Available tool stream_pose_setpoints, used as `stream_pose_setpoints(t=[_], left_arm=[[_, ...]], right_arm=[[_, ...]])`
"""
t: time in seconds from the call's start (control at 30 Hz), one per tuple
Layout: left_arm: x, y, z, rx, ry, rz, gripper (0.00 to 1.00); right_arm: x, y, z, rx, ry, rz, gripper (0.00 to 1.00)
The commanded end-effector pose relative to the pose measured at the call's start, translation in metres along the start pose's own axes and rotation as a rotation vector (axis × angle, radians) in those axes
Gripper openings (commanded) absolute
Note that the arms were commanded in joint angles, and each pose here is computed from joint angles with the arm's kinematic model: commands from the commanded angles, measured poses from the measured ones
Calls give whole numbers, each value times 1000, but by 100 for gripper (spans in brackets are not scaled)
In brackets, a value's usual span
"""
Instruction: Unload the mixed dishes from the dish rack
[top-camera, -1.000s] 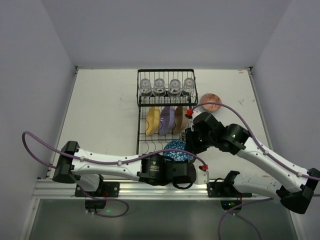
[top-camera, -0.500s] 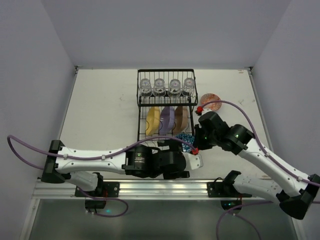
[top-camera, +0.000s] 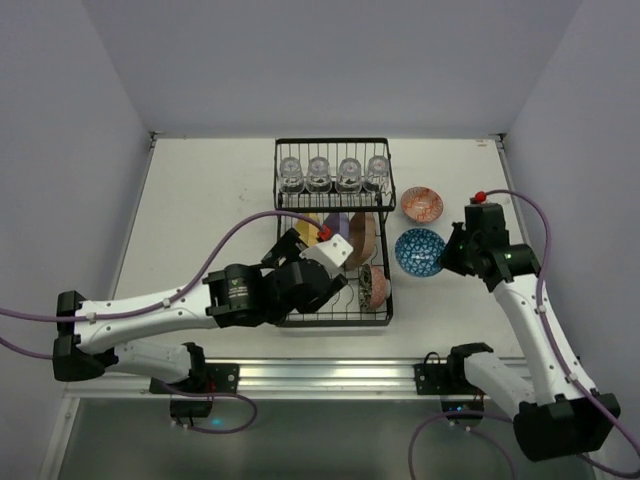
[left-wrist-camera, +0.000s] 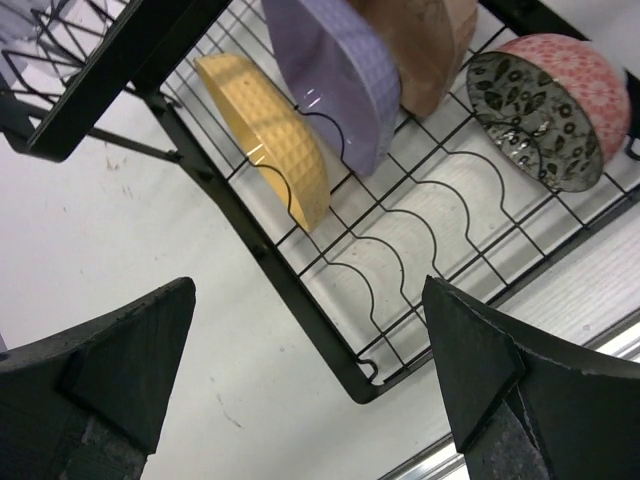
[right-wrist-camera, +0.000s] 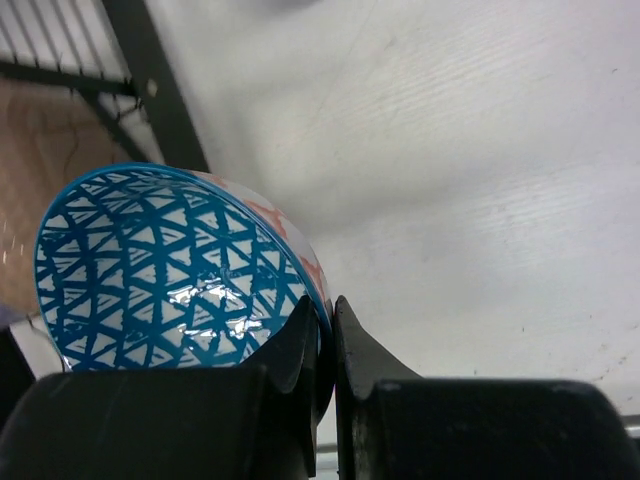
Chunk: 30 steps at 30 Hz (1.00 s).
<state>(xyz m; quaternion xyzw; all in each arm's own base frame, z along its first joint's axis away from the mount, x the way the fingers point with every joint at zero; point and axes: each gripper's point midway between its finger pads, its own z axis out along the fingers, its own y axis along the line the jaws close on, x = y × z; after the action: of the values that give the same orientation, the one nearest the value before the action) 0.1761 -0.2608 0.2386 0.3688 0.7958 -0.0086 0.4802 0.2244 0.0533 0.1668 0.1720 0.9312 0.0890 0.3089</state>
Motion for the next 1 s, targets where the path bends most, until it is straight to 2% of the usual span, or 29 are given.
stream_pose_setpoints(t=[0.0,0.1,0.17,0.2,0.43,0.7,0.97], left_arm=[[6,22,5,-110,3,-169,100],[12,35,6,-143,8,-226,100],[17,38,6,-151,9,-235,100],[17,42,3,-151,-7,-247,100],[30,36,-1,-94,-12,-262,100],[38,24,5,-31,-30,-251,100],[36,15,7,5,-27,-242,100]], right_arm=[[-65,1,10,-12,-197,94,0],[-106,-9,25,38,-260,162,0],[-122,-16,49,71,-234,197,0],[-144,-13,51,56,-278,213,0],[-193,0,118,63,-212,219,0],[-192,5,161,50,-123,217,0],[-163,-3,180,57,-45,220,0]])
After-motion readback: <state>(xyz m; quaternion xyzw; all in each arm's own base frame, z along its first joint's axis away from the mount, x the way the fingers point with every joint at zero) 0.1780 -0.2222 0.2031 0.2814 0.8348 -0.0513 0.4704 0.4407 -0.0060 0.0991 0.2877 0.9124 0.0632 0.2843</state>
